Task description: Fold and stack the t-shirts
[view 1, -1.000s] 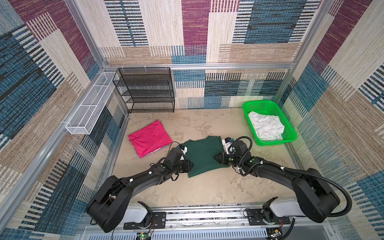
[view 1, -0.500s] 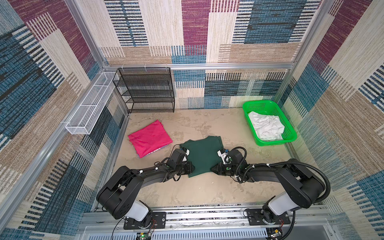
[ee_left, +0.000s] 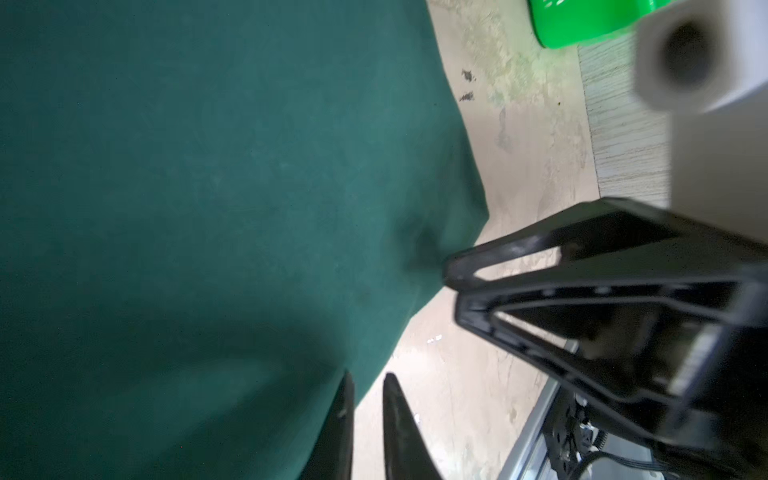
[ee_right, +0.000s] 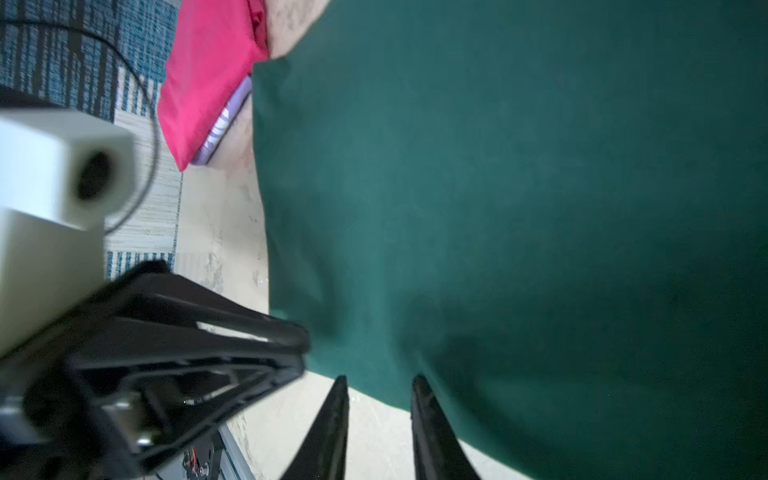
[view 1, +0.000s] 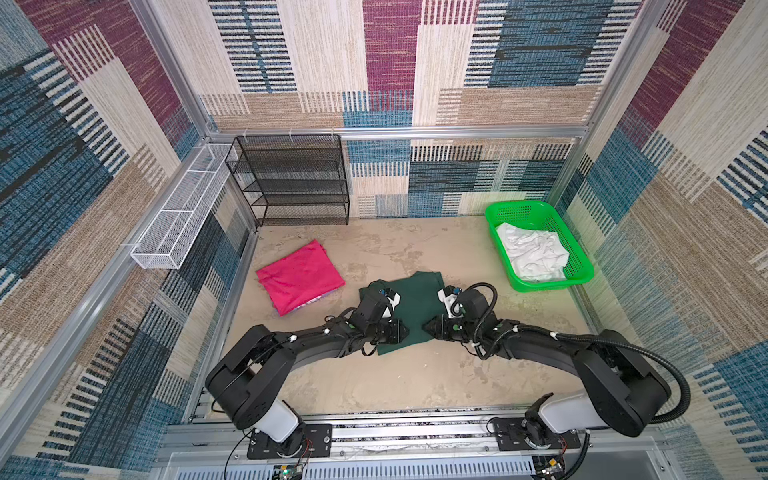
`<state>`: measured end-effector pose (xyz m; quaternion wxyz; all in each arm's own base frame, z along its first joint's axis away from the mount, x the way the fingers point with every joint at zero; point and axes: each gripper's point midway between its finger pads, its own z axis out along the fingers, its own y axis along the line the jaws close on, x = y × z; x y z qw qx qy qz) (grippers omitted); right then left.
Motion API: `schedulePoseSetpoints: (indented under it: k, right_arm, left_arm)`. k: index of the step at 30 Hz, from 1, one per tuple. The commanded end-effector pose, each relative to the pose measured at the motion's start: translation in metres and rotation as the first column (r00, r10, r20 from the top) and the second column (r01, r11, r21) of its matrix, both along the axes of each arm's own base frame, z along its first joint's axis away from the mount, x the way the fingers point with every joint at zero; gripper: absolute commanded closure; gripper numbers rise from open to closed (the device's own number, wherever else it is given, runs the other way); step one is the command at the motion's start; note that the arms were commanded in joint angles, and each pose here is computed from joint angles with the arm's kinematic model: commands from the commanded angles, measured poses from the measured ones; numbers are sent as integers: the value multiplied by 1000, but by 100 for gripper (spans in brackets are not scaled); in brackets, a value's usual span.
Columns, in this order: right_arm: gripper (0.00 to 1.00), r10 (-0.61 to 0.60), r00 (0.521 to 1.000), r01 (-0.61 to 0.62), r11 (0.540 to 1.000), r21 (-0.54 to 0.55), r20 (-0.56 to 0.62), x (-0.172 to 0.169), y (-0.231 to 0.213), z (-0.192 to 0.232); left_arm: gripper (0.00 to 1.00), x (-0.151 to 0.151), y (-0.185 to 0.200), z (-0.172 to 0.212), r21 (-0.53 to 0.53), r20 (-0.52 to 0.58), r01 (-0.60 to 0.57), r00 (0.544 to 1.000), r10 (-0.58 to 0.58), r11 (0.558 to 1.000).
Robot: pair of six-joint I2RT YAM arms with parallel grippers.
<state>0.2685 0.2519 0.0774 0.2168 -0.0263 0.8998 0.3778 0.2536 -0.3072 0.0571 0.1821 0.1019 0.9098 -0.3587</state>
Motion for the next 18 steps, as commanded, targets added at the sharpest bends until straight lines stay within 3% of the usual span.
schedulePoseSetpoints:
  k: [1,8,14,18]
  right_arm:
    - [70,-24,1000,24,998,-64,16,11,-5,3]
    - [70,-1,995,4,1000,-28,98,78,23,15]
    - [71,23,991,-26,999,23,130,136,45,9]
    - [71,23,995,-23,1000,3,102,157,48,-11]
  left_arm:
    - [84,-2,-20,0,-57,-7,45,999,-45,997]
    - [85,-12,4,-30,53,-56,-22,998,25,998]
    - [84,-7,8,3,7,41,-34,999,34,999]
    - [77,14,28,33,32,132,-123,984,118,992]
